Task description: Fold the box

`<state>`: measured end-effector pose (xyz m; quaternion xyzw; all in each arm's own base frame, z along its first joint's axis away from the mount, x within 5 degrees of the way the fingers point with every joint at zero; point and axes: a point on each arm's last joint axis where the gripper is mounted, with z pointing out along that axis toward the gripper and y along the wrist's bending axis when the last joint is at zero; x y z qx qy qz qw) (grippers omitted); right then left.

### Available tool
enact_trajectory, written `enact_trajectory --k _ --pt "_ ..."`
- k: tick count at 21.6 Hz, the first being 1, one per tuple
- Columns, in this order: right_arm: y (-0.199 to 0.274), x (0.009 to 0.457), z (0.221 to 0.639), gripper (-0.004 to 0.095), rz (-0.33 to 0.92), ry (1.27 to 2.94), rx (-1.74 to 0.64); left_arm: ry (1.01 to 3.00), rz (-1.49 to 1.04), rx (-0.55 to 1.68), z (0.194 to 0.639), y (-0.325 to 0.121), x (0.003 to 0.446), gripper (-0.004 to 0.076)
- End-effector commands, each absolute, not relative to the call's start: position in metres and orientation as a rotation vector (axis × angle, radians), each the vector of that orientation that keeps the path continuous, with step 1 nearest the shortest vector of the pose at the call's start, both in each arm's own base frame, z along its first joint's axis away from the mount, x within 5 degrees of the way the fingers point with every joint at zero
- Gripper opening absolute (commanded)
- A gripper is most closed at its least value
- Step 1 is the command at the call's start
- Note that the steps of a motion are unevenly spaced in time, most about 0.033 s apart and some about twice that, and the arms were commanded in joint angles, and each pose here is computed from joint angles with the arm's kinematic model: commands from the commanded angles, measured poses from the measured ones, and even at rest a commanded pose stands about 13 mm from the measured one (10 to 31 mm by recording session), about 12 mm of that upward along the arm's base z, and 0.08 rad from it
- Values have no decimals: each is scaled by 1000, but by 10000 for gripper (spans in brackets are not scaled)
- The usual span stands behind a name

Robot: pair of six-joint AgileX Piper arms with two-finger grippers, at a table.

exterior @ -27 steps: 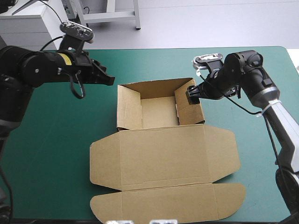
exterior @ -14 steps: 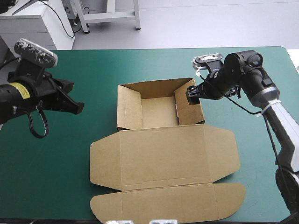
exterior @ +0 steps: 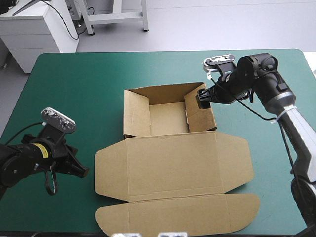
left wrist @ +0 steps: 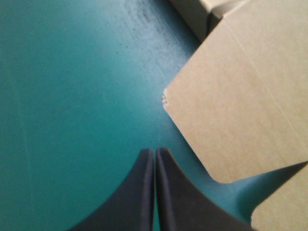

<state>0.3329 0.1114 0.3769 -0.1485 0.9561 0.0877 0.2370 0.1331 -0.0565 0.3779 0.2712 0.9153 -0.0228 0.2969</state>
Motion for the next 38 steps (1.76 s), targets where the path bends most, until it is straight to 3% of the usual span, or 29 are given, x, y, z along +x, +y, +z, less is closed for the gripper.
enact_trajectory --k 1,6,14,17,23,26,32,38 --pt "108 325 402 877 236 2509 -412 2394 -100 681 362 -57 130 -8" --pt "112 338 384 877 213 2557 -430 2490 -132 646 314 -57 124 -8" --pt "126 381 315 837 215 2708 -421 2482 -155 625 309 -58 125 -8" --pt "127 384 309 657 213 2725 -421 2487 -161 608 309 -58 125 -8" --pt "127 385 307 166 212 2728 -421 2483 -162 606 309 -58 125 -8" --pt "127 385 307 -19 210 2728 -422 2478 -163 605 309 -59 126 -8" --pt "126 388 310 -20 193 2684 -443 2454 -168 597 310 -59 127 -8" --pt "75 400 359 -20 101 2607 -339 2453 -164 601 310 -59 128 -8"
